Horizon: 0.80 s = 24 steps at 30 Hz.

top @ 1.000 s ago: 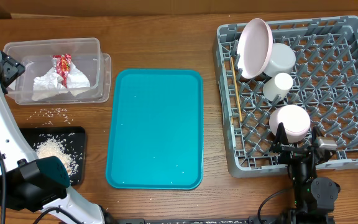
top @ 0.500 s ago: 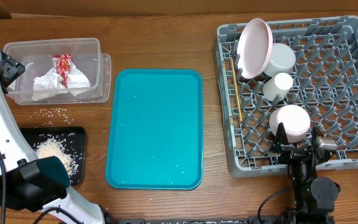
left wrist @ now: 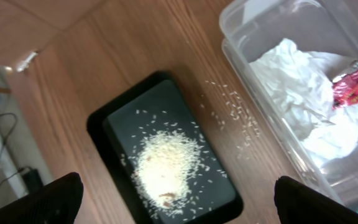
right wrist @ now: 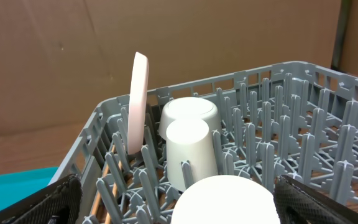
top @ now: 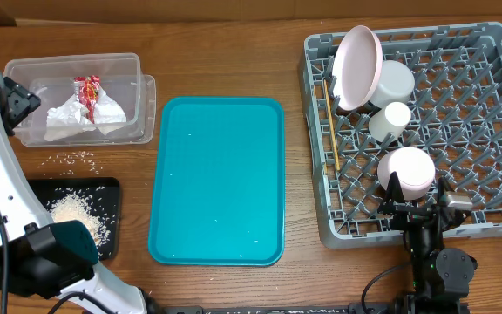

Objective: Sort waste into correct bins and load items into the dishwasher

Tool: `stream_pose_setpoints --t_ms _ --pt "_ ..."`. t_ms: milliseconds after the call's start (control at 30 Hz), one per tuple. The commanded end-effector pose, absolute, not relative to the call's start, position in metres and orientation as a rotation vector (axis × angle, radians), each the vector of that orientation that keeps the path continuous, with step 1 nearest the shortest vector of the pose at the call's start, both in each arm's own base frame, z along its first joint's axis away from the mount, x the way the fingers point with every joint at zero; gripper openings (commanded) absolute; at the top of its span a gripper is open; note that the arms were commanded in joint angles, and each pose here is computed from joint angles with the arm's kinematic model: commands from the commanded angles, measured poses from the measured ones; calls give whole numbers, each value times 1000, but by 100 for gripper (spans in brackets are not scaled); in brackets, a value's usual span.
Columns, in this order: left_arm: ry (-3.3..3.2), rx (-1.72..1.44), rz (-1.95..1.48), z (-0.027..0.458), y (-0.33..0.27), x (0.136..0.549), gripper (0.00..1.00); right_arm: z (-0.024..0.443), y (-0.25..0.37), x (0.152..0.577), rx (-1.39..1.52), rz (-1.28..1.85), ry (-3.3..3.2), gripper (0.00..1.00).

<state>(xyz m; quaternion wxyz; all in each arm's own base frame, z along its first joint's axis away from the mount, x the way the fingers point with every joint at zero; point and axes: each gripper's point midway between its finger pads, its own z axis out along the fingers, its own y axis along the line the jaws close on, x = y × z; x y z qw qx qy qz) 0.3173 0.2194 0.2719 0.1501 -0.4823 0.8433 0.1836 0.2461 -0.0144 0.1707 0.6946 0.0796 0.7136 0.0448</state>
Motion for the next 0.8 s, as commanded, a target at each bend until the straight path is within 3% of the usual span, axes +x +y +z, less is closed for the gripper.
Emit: stream_pose_setpoints --t_ms 0,267,500,767 --pt "2427 -1342 420 267 208 318 100 170 -17 246 185 85 1584 100" --pt "2410 -822 68 230 163 354 100 170 -17 246 185 85 1584 100" --pt "2343 -199 -124 185 84 360 100 170 -17 246 185 85 1584 100" --pt "2208 20 -101 145 23 349 100 170 -17 246 185 85 1584 100"
